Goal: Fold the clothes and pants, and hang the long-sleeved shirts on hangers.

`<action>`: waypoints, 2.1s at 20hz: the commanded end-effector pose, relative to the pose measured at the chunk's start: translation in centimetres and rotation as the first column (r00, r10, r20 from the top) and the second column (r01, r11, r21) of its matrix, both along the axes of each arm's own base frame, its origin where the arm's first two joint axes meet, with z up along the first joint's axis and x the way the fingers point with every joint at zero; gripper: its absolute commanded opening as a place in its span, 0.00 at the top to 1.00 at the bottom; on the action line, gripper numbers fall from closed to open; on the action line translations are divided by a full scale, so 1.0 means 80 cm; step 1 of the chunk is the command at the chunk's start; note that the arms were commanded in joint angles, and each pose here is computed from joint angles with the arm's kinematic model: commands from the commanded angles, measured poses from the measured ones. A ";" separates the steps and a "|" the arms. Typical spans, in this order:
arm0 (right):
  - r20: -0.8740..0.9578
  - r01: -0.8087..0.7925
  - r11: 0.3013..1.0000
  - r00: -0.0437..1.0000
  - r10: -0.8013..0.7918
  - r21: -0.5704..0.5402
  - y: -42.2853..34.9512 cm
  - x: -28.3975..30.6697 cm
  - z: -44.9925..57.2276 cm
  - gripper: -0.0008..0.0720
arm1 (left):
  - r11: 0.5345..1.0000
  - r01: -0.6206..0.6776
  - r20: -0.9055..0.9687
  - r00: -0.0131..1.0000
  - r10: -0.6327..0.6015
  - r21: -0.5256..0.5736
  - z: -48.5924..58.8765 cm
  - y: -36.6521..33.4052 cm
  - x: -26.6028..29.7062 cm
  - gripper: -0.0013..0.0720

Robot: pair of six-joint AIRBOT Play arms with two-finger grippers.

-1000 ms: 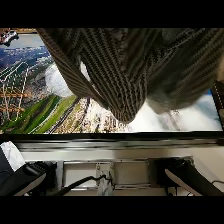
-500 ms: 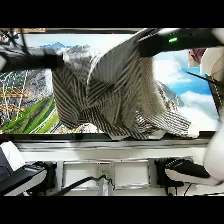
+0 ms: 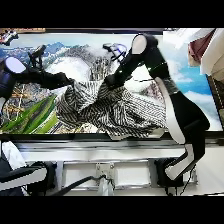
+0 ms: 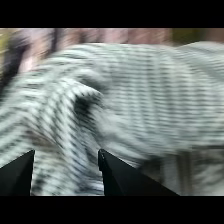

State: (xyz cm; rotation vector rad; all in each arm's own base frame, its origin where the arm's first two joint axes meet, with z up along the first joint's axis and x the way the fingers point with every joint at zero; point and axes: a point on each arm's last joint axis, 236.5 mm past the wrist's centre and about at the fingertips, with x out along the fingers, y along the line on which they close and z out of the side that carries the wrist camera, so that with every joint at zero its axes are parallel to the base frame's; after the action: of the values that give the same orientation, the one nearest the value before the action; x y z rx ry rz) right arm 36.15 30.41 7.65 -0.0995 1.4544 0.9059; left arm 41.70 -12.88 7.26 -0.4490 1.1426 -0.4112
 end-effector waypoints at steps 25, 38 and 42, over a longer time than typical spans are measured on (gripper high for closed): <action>0.154 0.109 0.986 0.980 -0.128 0.125 -0.094 -0.025 0.160 0.92 | 0.738 -0.527 0.557 0.793 0.248 0.422 0.252 0.230 -0.198 0.43; -0.020 0.064 0.997 0.998 -0.065 -0.048 -0.090 -0.075 0.075 0.92 | 0.624 -0.541 0.397 0.840 0.369 0.564 0.151 0.290 -0.167 0.43; 0.039 0.069 0.998 0.997 -0.069 -0.007 -0.075 -0.058 0.075 0.92 | 0.562 -0.514 0.335 0.855 0.397 0.647 0.074 0.324 -0.173 0.43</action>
State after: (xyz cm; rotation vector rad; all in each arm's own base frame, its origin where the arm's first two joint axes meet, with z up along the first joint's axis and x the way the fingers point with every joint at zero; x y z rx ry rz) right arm 30.67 23.68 14.04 -0.0705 1.4536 0.8295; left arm 28.28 10.54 16.29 -0.0430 0.8614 0.3997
